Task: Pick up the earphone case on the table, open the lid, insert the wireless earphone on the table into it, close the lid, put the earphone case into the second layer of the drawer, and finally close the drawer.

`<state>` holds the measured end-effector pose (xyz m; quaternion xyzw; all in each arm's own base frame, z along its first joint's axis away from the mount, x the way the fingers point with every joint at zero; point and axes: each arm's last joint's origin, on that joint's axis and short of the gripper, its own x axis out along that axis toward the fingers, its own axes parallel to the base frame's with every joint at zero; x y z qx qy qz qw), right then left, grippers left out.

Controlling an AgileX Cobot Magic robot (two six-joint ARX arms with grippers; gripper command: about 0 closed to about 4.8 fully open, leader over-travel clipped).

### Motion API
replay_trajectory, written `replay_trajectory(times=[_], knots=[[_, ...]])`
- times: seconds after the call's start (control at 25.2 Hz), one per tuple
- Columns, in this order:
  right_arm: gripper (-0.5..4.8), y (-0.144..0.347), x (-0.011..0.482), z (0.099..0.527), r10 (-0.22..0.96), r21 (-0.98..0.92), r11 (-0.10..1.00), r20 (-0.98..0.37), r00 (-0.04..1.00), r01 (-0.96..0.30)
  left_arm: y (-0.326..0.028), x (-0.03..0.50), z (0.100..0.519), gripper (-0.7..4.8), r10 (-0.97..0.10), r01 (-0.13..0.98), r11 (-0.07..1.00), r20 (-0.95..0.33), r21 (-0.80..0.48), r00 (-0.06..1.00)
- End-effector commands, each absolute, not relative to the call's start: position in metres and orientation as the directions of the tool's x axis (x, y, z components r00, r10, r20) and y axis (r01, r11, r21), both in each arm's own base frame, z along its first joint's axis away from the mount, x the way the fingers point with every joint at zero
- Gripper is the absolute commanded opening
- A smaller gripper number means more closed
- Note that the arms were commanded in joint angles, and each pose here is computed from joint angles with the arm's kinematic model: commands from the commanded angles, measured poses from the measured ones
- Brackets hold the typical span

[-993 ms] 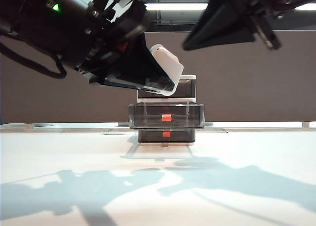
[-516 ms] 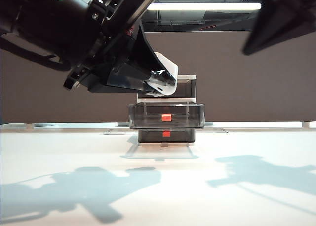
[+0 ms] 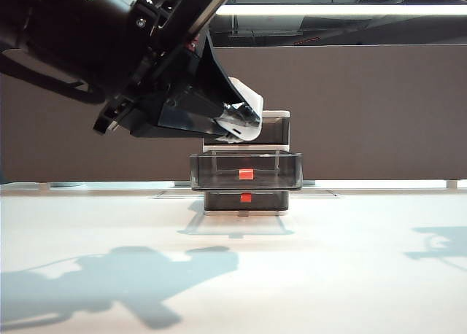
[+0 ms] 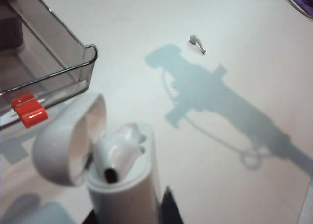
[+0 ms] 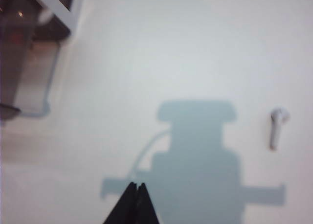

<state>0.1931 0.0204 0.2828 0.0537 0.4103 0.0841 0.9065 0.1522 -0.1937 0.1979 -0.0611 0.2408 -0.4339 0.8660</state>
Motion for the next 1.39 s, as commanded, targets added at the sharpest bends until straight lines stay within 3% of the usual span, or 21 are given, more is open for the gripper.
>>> replay_trajectory(times=[0.04, 0.08, 0.16, 0.64, 0.79, 1.39], knots=[[0.65, 0.014, 0.196, 0.280, 0.182, 0.146, 0.983, -0.805, 0.564, -0.110, -0.195, 0.153, 0.202, -0.06, -0.790, 0.730, 0.607, -0.343, -0.315, 0.508], [1.16, 0.012, 0.198, 0.278, 0.175, 0.141, 0.985, -0.828, 0.533, -0.105, -0.195, 0.153, 0.202, -0.06, -0.790, 0.730, 0.607, -0.343, -0.315, 0.508], [1.69, 0.009, 0.203, 0.275, 0.166, 0.142, 0.986, -0.853, 0.495, -0.087, -0.195, 0.153, 0.202, -0.06, -0.790, 0.732, 0.606, -0.342, -0.312, 0.509], [1.82, -0.015, 0.251, 0.268, 0.072, 0.058, 0.997, -0.924, 0.375, -0.050, -0.195, 0.153, 0.202, -0.06, -0.790, 0.732, 0.606, -0.342, -0.312, 0.509], [2.52, -0.028, 0.271, 0.260, 0.052, 0.041, 0.998, -0.952, 0.302, -0.042, -0.195, 0.153, 0.202, -0.06, -0.790, 0.732, 0.606, -0.342, -0.312, 0.509], [2.52, -0.047, 0.307, 0.220, 0.028, 0.021, 0.999, -0.970, 0.243, -0.030, -0.195, 0.153, 0.203, -0.06, -0.792, 0.733, 0.604, -0.335, -0.312, 0.510]])
